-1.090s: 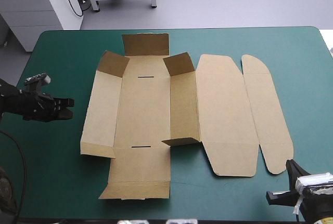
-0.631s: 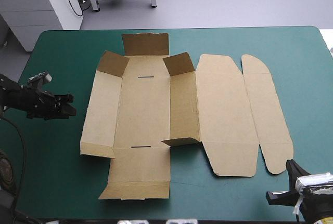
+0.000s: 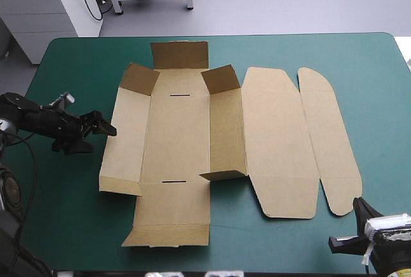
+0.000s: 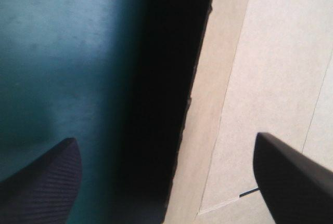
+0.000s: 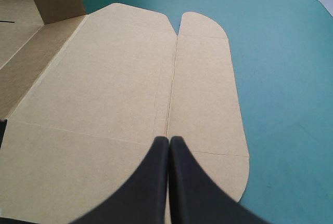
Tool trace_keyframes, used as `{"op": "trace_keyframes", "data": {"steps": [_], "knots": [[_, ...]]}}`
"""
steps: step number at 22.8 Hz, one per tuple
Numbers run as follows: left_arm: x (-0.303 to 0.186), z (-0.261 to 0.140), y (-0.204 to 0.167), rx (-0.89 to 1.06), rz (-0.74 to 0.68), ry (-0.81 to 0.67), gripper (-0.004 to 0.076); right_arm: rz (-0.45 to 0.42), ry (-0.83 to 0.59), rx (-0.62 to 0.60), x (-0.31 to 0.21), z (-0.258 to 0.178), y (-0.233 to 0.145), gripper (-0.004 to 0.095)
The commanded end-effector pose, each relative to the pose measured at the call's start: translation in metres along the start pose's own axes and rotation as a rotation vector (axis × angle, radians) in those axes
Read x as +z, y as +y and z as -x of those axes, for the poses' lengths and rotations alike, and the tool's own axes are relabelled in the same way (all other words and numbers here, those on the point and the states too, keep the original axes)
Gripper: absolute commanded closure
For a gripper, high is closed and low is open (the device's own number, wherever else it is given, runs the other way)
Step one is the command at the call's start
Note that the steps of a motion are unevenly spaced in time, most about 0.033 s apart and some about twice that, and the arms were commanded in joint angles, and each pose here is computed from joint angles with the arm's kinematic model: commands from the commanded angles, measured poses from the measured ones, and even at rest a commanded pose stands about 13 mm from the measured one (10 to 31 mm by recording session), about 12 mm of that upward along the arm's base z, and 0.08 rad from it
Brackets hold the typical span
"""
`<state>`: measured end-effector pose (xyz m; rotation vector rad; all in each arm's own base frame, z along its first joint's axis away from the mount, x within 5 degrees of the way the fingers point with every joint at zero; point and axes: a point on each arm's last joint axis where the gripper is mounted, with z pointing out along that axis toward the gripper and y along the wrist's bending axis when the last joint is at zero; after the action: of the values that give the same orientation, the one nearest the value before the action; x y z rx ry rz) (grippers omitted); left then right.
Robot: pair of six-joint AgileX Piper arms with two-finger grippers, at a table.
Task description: Fold the box
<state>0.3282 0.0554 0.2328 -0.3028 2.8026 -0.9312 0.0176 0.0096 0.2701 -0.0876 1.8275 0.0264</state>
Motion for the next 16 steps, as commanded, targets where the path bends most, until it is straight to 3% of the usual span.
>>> {"op": "trace_keyframes", "data": {"steps": [1, 8, 11, 12, 14, 15, 16], "knots": [[0.004, -0.003, -0.028, 0.052, -0.075, 0.060, 0.0087, -0.010, -0.094, -0.004, -0.004, 0.015, -0.001, 0.0922], [0.030, -0.012, -0.059, 0.144, -0.087, 0.155, 0.0092, -0.010, -0.094, -0.004, -0.004, 0.015, -0.001, 0.0922], [0.031, -0.012, -0.060, 0.140, -0.090, 0.156, 0.0164, -0.010, -0.094, -0.004, -0.004, 0.015, -0.001, 0.0922], [0.031, -0.012, -0.060, 0.125, -0.089, 0.157, 0.0222, -0.010, -0.094, -0.004, -0.004, 0.015, -0.001, 0.0922], [0.031, -0.012, -0.060, 0.088, -0.087, 0.161, 0.0492, -0.010, -0.094, -0.004, -0.004, 0.015, -0.001, 0.0922], [0.031, -0.013, -0.060, 0.096, -0.094, 0.166, 0.0708, -0.010, -0.094, -0.004, -0.004, 0.015, -0.001, 0.0922], [0.030, -0.013, -0.061, 0.101, -0.100, 0.162, 0.0724, -0.010, -0.094, -0.004, -0.004, 0.015, -0.001, 0.0922]]}}
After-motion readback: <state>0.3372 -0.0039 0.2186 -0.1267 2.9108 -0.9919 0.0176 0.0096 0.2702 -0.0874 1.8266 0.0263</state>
